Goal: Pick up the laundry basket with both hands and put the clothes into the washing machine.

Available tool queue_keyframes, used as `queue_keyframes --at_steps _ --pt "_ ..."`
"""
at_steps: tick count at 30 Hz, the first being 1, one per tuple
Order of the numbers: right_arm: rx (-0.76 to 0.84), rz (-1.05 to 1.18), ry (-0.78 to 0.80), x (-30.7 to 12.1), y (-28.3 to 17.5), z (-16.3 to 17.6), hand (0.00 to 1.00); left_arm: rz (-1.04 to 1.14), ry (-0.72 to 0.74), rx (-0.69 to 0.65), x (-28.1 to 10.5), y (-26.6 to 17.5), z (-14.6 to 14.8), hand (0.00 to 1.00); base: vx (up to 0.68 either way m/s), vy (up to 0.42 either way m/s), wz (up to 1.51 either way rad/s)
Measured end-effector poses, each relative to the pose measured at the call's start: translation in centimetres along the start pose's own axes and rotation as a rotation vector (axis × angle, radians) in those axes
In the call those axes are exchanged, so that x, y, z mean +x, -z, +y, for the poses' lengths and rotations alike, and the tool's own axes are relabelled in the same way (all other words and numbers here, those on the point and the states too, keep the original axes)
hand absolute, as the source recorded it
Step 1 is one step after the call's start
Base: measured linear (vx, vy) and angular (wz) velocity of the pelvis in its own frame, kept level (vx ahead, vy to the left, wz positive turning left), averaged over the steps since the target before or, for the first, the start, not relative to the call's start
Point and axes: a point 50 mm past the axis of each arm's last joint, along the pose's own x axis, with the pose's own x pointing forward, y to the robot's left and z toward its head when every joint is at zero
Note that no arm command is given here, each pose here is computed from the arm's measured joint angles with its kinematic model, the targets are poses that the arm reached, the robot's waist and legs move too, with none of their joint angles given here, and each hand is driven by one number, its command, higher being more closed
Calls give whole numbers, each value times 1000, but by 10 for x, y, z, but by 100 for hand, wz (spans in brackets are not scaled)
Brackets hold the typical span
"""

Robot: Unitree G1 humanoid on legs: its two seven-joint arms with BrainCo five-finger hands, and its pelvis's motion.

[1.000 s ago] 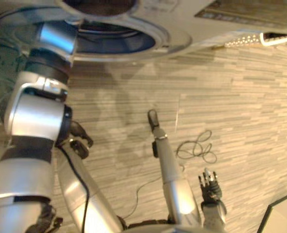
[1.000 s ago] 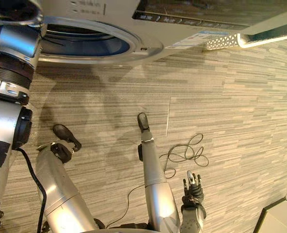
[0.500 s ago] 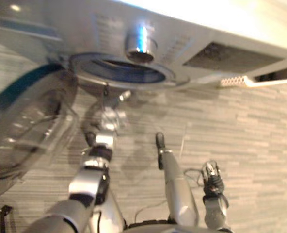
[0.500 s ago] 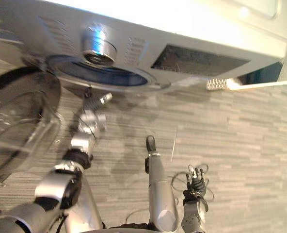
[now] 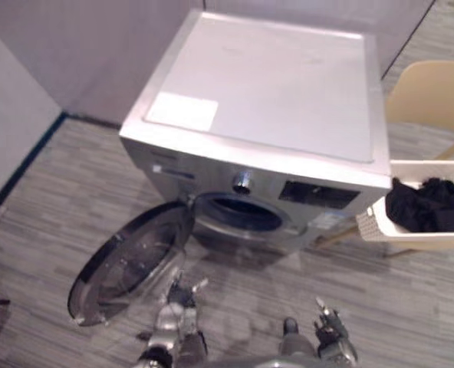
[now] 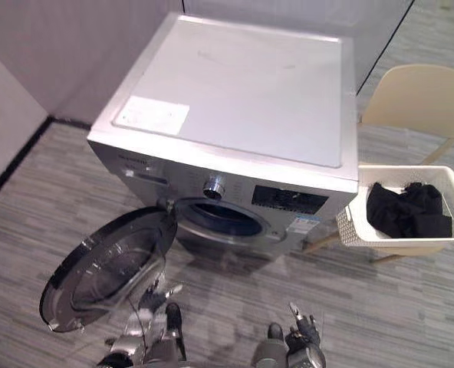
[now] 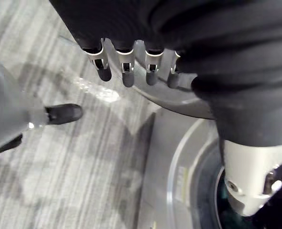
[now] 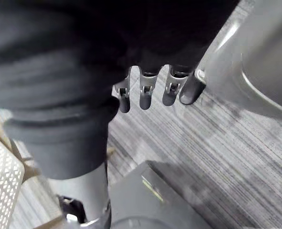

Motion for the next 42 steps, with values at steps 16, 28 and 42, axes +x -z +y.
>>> queue_keyframes --at_steps 16,28,42 --pt "-189 189 88 -7 27 -36 0 171 -56 -96 -10 45 42 0 -10 -27 -5" --pt "-167 187 113 -6 25 -39 0 196 -79 -219 -17 57 38 0 -61 42 -23" --pt "-115 122 45 -10 23 -33 0 209 12 -122 -14 53 16 0 202 -58 -57"
